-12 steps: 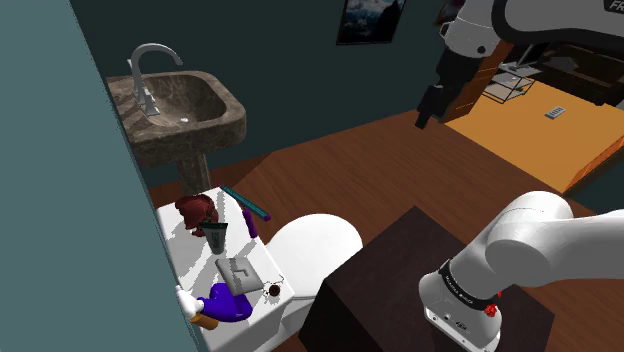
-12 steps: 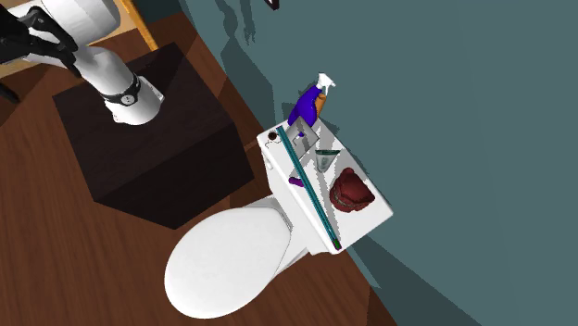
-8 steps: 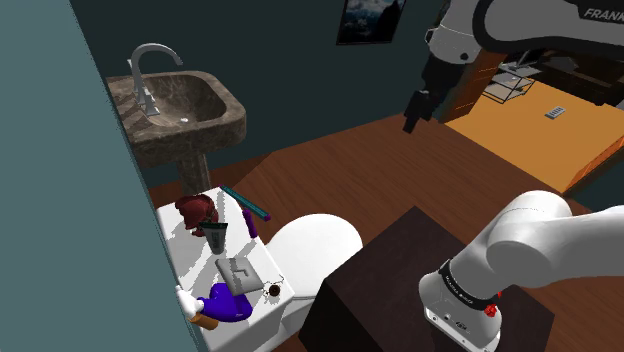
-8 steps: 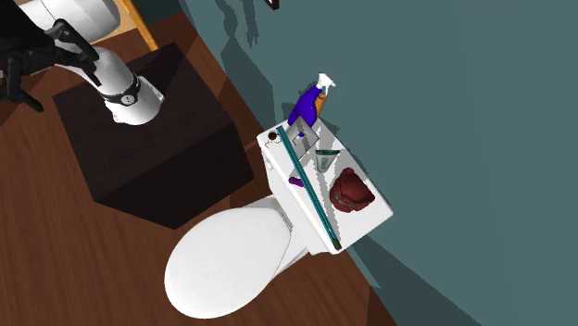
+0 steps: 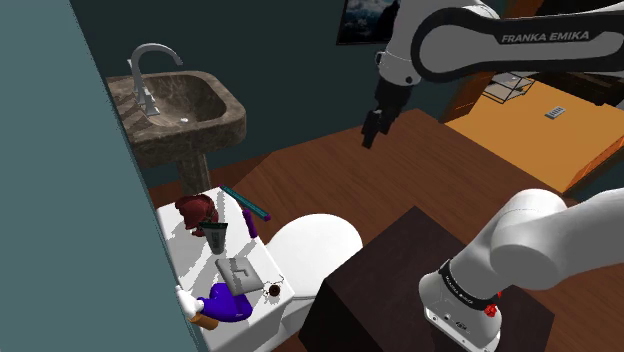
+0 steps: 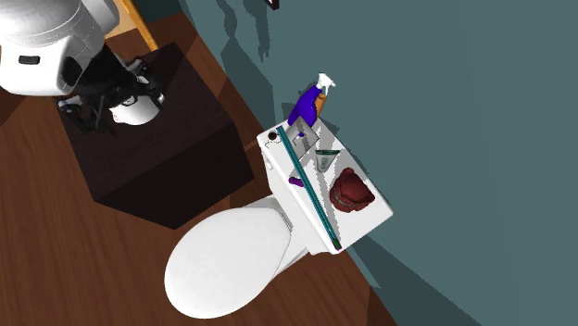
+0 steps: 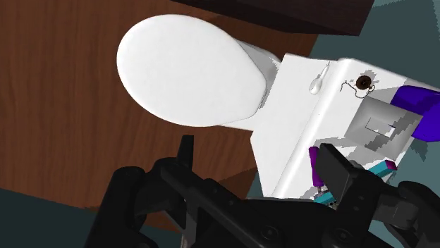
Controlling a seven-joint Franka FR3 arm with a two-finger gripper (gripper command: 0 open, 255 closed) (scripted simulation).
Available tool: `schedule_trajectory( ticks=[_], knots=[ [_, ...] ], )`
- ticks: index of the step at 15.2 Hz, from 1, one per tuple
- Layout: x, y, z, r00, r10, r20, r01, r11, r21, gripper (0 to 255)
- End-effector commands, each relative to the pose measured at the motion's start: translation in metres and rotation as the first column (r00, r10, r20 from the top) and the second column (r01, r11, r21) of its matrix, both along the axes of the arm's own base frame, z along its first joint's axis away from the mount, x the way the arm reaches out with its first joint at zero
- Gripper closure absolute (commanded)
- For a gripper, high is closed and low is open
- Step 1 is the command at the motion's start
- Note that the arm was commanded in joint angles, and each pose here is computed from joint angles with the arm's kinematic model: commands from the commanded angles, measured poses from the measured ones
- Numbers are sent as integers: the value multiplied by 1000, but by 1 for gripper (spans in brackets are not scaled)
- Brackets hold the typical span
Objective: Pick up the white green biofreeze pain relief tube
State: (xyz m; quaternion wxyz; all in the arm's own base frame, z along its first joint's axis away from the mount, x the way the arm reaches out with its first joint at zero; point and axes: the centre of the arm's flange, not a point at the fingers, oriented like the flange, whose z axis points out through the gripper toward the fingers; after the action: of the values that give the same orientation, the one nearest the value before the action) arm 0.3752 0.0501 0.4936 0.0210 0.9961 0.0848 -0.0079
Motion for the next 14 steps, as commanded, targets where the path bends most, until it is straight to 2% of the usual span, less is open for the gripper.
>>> schedule_trajectory(
  ticks=[1, 7, 14],
  knots=[
    [14, 14, -14, 1000, 27, -2, -27, 1000, 6, 0],
    [52, 66, -60, 994, 106, -12, -106, 994, 21, 0],
    [91, 130, -112, 980, 198, -22, -197, 980, 40, 0]
  ],
)
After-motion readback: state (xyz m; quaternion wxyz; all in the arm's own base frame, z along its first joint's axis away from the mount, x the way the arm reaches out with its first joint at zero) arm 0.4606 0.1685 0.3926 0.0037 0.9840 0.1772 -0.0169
